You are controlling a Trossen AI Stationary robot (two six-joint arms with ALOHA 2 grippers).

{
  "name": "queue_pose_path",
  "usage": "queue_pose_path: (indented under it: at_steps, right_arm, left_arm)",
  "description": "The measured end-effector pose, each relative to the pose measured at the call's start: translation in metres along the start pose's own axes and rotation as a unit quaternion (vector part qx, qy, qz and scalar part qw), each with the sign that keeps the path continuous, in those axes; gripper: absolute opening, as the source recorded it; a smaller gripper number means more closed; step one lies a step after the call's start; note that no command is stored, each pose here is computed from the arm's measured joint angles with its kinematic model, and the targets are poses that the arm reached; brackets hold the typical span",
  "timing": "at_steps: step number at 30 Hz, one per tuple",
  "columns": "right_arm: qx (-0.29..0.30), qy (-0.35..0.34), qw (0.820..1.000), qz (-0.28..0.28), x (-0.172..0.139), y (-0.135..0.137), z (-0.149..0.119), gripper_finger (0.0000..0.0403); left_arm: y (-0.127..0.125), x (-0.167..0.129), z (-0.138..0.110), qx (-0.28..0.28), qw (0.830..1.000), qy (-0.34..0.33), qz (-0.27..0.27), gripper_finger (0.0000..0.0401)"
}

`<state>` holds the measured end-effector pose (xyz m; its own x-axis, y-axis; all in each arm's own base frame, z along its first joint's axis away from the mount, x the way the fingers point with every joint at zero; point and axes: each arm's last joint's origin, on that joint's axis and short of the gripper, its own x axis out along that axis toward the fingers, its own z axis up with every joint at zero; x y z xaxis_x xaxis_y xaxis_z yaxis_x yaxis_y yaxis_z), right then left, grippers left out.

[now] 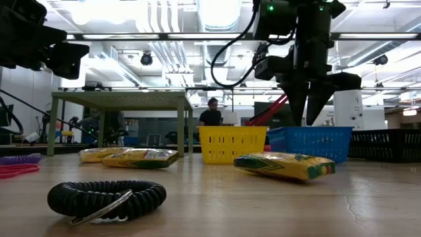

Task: Pick & Place Office Desk Supplies
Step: Put the red rubber band into the blue basket

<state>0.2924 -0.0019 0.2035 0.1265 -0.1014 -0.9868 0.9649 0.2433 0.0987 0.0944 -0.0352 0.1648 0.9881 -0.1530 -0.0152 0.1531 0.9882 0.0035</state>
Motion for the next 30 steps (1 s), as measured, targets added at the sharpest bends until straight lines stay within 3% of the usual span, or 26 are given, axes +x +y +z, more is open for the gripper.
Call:
queue_pose_path:
  at_steps: [6, 11, 20, 30]
  right_arm:
    - [-0.007, -0.004, 1.000, 0.007, -0.001, 0.002, -0.003, 0.0114]
    - [-0.040, -0.073, 0.996, 0.026, -0.007, 0.009, -0.021, 0.0118]
    - [-0.091, -0.113, 0.984, 0.107, -0.038, 0.012, -0.055, 0.0109]
    - [-0.221, -0.285, 0.916, 0.176, -0.061, 0.024, -0.095, 0.0093]
  left_arm:
    - [0.000, 0.000, 0.000, 0.000, 1.000, 0.000, 0.000, 0.0219]
    - [0.000, 0.000, 0.000, 0.000, 1.000, 0.000, 0.000, 0.0219]
    - [0.000, 0.000, 0.000, 0.000, 1.000, 0.000, 0.000, 0.0219]
    - [0.000, 0.000, 0.000, 0.000, 1.000, 0.000, 0.000, 0.0219]
